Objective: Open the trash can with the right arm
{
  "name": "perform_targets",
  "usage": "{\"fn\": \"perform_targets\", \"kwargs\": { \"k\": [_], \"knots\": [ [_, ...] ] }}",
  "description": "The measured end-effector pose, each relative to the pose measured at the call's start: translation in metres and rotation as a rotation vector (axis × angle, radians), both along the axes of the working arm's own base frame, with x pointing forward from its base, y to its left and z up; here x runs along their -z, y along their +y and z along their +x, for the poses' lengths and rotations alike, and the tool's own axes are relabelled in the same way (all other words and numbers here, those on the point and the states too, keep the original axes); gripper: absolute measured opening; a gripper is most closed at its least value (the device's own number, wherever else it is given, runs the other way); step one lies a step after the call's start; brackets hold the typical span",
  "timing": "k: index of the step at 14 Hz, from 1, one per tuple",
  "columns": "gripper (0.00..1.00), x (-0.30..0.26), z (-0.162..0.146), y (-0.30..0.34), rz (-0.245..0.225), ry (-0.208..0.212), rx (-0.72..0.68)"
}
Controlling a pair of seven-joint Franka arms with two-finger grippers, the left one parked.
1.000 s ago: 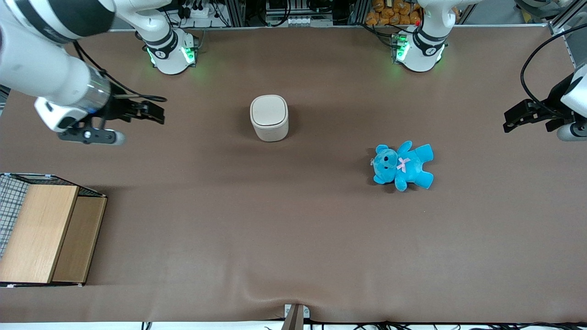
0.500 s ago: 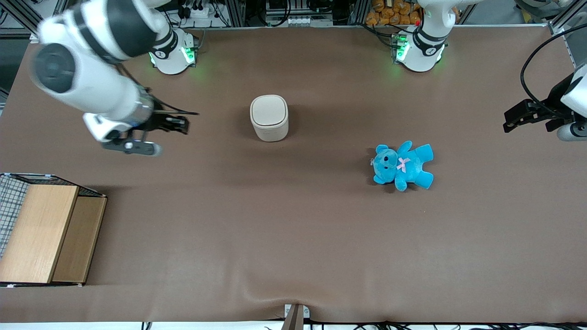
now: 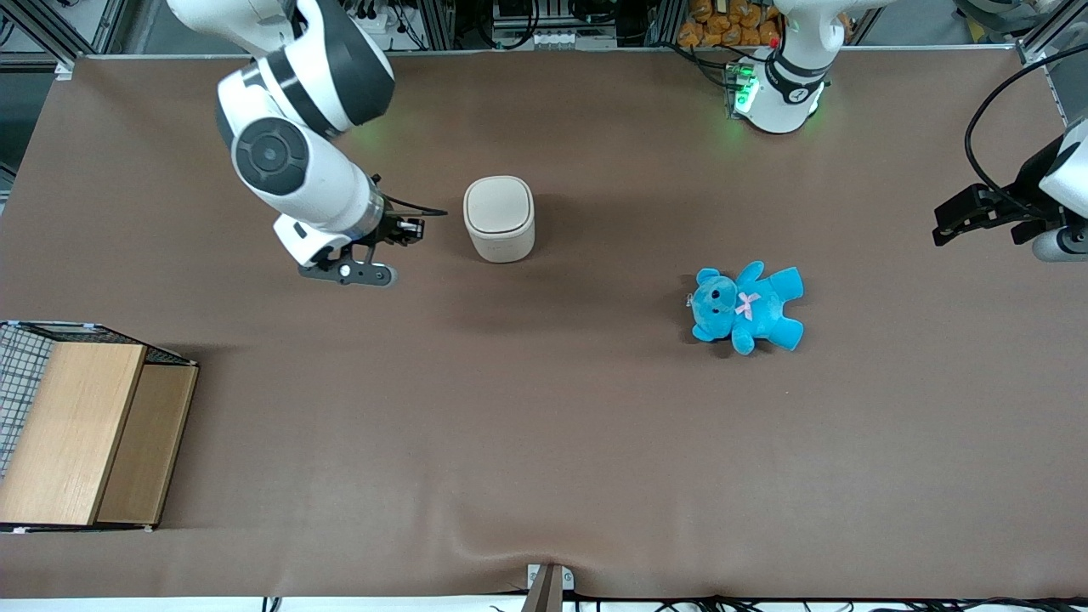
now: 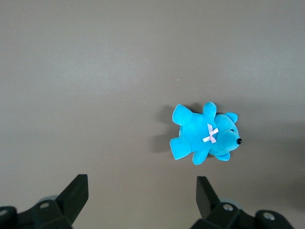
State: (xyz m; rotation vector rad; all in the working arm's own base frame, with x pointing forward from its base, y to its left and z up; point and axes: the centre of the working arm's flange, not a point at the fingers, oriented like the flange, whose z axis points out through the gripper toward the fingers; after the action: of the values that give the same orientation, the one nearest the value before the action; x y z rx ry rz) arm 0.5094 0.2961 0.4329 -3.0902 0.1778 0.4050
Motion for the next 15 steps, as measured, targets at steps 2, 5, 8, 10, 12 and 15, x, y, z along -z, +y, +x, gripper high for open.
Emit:
{"fn": "perform_targets", "kwargs": {
  "k": [2,5,8,10,12,15],
  "knots": [
    [0.09,0.018,-0.014,0.017,-0.005,0.005,-0.032],
    [0.01,0.031,-0.037,0.046,0.014,0.019,-0.077],
    [0.01,0.032,-0.06,0.076,0.028,0.031,-0.131],
    [0.01,0.041,-0.075,0.091,0.028,0.026,-0.162],
    [0.01,0.057,-0.086,0.098,0.031,0.013,-0.177],
    [0.01,0.077,-0.1,0.104,0.031,0.001,-0.194]
  ]
}}
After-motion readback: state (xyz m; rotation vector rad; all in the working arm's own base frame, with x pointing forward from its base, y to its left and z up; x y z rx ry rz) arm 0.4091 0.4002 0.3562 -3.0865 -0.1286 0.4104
